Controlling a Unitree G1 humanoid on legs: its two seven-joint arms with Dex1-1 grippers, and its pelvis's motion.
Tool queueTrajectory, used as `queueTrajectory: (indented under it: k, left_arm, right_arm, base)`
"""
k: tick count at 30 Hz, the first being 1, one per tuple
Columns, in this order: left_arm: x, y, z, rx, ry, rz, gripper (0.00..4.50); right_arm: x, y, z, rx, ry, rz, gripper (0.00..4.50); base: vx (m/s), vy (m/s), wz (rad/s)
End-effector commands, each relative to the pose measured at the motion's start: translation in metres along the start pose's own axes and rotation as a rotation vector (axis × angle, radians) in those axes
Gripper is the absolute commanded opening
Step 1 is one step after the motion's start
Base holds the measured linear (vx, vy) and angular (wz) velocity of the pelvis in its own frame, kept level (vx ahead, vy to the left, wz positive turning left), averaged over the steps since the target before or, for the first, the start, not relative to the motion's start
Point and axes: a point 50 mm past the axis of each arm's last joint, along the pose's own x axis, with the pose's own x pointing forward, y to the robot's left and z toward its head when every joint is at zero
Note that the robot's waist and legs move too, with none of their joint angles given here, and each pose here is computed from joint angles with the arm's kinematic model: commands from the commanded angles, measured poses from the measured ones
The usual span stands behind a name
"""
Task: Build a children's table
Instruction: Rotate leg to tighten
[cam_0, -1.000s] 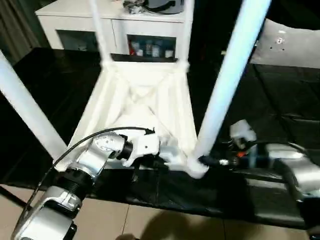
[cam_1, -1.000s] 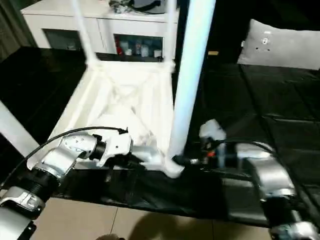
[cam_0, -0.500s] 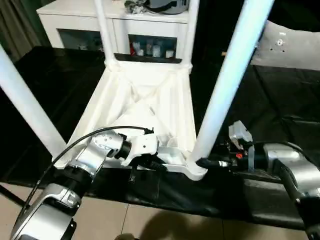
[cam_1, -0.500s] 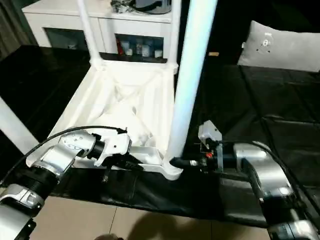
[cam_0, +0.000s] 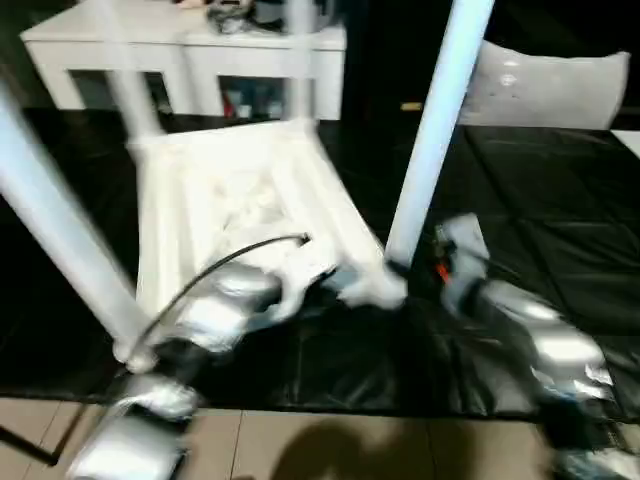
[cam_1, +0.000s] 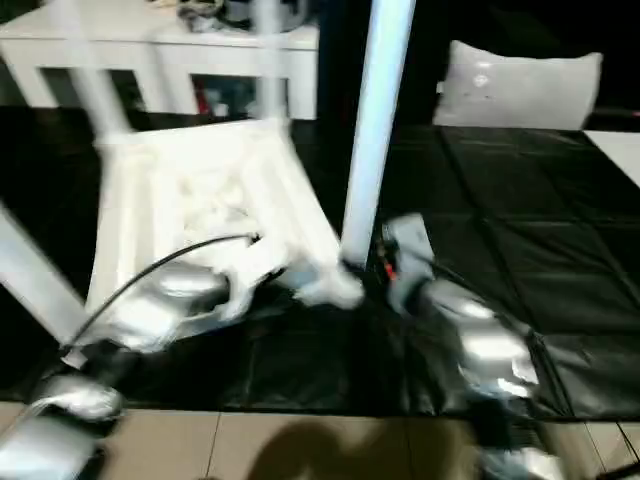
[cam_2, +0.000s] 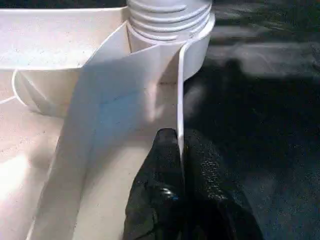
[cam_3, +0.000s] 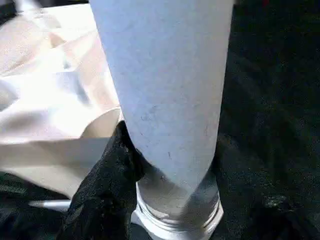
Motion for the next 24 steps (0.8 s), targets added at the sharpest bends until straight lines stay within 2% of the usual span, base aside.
queueTrajectory:
  k: [1,3,5,6,8,11,13,14,17,19,21,22,23,24]
  left_arm:
    - [0.012,-0.015,0.004,0.017,-0.014,-0.056,0.0]
    - [0.011,-0.017,0.001,0.038,-0.003,-0.067,0.0]
    - [0.008,-0.016,-0.003,0.049,-0.003,-0.073,0.0]
    - [0.007,-0.016,-0.003,0.05,-0.002,-0.073,0.0]
    - [0.001,-0.012,-0.01,0.059,0.004,-0.076,0.0]
    - [-0.002,-0.01,-0.013,0.077,0.008,-0.089,0.0]
    - [-0.009,-0.01,-0.017,0.121,-0.002,-0.139,0.0]
    - [-0.011,-0.01,-0.017,0.136,-0.009,-0.158,0.0]
    - [-0.021,-0.01,-0.019,0.185,-0.026,-0.243,0.0]
    - [-0.023,-0.01,-0.02,0.196,-0.029,-0.258,0.0]
    - [-0.027,-0.009,-0.021,0.231,-0.025,-0.301,0.0]
    - [-0.029,-0.008,-0.022,0.249,-0.015,-0.319,0.0]
    - [-0.034,-0.006,-0.025,0.293,0.016,-0.357,0.0]
    - [-0.036,-0.005,-0.026,0.306,0.025,-0.368,0.0]
  right_arm:
    - [0.006,0.018,-0.01,0.035,0.027,0.079,2.6]
    - [0.003,0.019,-0.009,0.03,0.012,0.107,2.63]
    - [-0.001,0.018,-0.009,-0.001,0.012,0.136,3.0]
    - [-0.002,0.018,-0.009,-0.006,0.012,0.141,3.0]
    - [-0.013,0.009,-0.012,-0.077,0.011,0.194,3.14]
    - [-0.018,0.002,-0.011,-0.098,0.005,0.215,3.44]
    - [-0.027,-0.01,-0.007,-0.157,0.0,0.248,3.59]
    - [-0.03,-0.014,-0.006,-0.179,-0.001,0.258,3.81]
    - [-0.043,-0.025,0.001,-0.256,0.005,0.353,3.9]
    - [-0.045,-0.026,0.002,-0.265,0.008,0.377,4.15]
    - [-0.051,-0.026,0.004,-0.268,0.022,0.47,4.15]
    - [-0.054,-0.025,0.005,-0.271,0.032,0.52,3.87]
    - [-0.06,-0.023,0.005,-0.276,0.069,0.624,3.81]
    - [-0.061,-0.022,0.004,-0.277,0.079,0.652,3.79]
  base:
    - [0.0,0.0,0.0]
    - [0.0,0.0,0.0]
    - [0.0,0.0,0.0]
    - [0.0,0.0,0.0]
    - [0.0,0.0,0.0]
    - [0.0,0.0,0.0]
    - [0.0,0.0,0.0]
    - [0.0,0.0,0.0]
    - [0.0,0.0,0.0]
    - [0.0,0.0,0.0]
    - [0.0,0.0,0.0]
    - [0.0,0.0,0.0]
    - [0.0,0.0,0.0]
    - [0.0,0.0,0.0]
